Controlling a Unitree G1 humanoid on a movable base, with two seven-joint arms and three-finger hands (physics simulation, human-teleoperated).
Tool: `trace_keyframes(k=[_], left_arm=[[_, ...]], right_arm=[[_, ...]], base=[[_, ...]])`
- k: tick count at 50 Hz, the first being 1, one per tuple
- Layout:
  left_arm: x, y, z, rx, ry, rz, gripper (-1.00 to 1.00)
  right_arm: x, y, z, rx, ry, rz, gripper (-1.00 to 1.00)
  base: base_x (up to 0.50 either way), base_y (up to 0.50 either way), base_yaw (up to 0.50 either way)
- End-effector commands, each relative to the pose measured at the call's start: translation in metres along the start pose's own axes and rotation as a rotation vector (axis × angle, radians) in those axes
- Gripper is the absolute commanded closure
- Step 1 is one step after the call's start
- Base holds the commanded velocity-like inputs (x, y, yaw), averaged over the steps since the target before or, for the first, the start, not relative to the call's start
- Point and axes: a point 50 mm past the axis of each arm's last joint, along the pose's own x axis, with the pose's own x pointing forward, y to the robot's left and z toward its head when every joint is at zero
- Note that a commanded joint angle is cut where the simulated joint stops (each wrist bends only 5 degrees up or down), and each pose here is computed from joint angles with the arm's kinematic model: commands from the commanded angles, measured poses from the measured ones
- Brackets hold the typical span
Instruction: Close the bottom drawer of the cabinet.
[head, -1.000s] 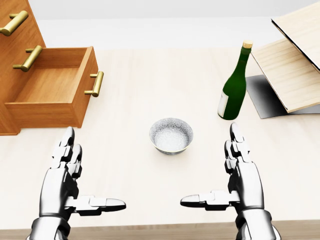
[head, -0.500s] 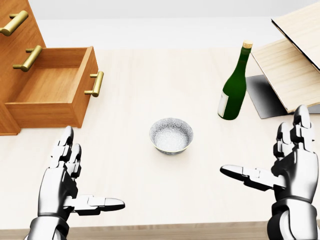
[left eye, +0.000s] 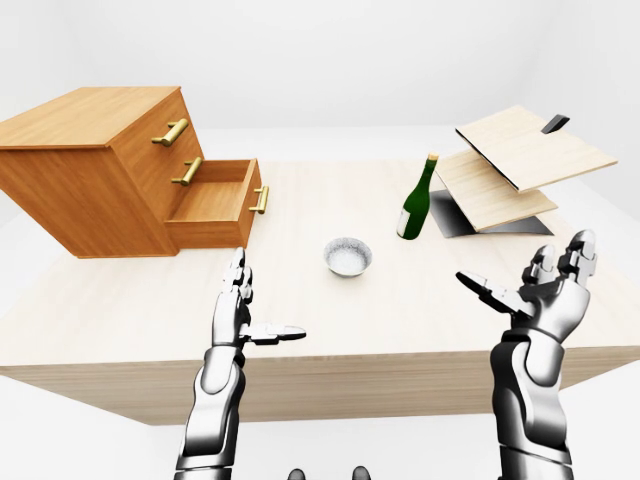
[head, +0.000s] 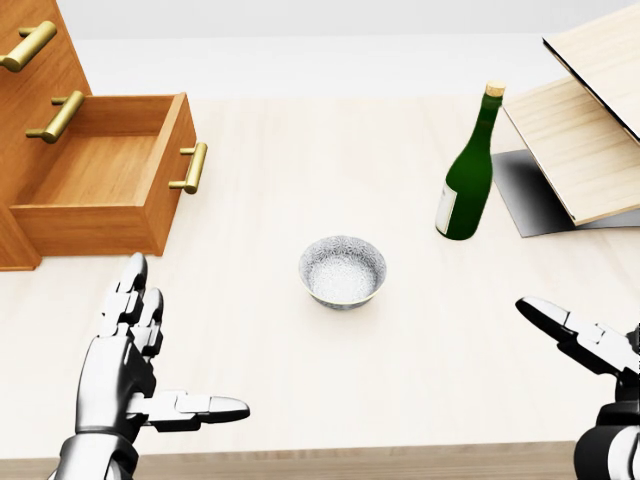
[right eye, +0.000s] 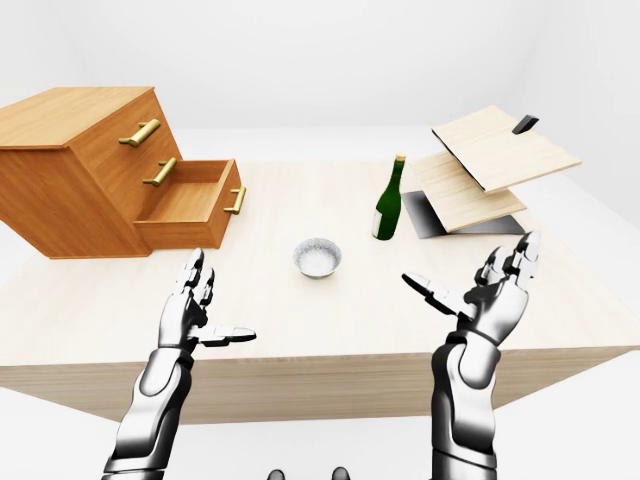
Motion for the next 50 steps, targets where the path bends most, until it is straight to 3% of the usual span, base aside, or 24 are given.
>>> trace_keyframes(k=[1, 12, 50], left_arm=[[-0.0005, -0.0004, -0.0005, -0.004, 0.002, -0.002, -1.00], [-0.0005, -0.0003, -0.0004, -0.002, 0.002, 0.001, -1.00], [0.0011, 0.0006, -0.0010, 0.001, 0.001, 0.003, -1.00]], right_arm=[[-0.0037, 0.0038, -0.0026, 0.016, 0.019, 0.075, -1.00], [-0.0065, 0.0084, -0.0005, 0.011, 0.009, 0.122, -1.00], [-0.0050, 0.0096, -0.0029, 0.011, 0.017, 0.136, -1.00]], base=[[0.00, 0.00, 0.00], [0.14, 0.00, 0.00], [0.28, 0.00, 0.00]])
